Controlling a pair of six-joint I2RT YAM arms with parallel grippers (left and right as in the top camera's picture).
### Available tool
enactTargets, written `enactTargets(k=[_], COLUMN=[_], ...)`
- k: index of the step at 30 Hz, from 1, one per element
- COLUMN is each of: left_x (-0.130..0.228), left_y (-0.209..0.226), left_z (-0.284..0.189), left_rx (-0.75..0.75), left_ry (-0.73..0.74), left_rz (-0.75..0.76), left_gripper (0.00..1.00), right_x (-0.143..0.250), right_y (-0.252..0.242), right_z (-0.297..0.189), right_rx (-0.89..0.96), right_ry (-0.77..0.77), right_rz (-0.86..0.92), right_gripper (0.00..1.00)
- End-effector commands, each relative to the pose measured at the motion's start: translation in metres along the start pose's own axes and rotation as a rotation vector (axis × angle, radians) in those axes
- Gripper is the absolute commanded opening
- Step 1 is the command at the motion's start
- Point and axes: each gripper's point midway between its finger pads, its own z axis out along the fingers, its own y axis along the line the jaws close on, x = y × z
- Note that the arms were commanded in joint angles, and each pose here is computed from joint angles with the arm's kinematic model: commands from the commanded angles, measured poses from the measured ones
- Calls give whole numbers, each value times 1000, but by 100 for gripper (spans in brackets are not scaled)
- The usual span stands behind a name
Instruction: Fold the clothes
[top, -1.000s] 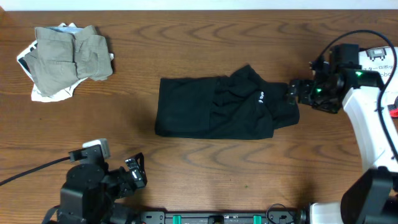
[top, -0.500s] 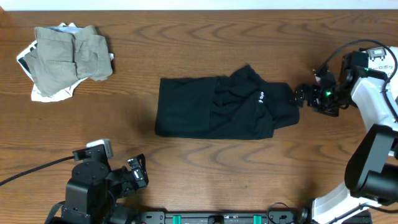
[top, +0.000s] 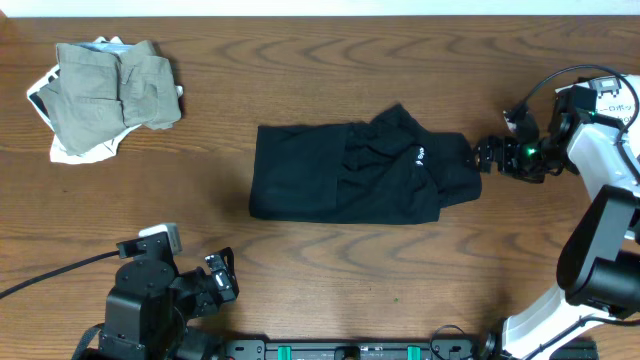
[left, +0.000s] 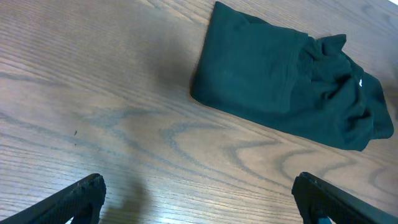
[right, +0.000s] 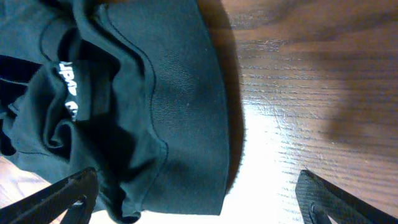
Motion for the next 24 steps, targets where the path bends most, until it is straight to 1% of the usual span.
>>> enactTargets(k=[1, 20, 24], left_x=[0, 0, 0], left_y=[2, 2, 2], left_z=[1, 1, 1], left_rx=[-12, -12, -12], left_ry=[0, 0, 0], left_rz=[-12, -12, -12], left_gripper=[98, 98, 98], right_x=[2, 4, 8], right_y=[-2, -12, -9], right_z=[11, 40, 49], right_rx=[-34, -64, -108], right_ry=[19, 53, 72], right_rz=[-8, 15, 35], right_gripper=[99, 99, 99])
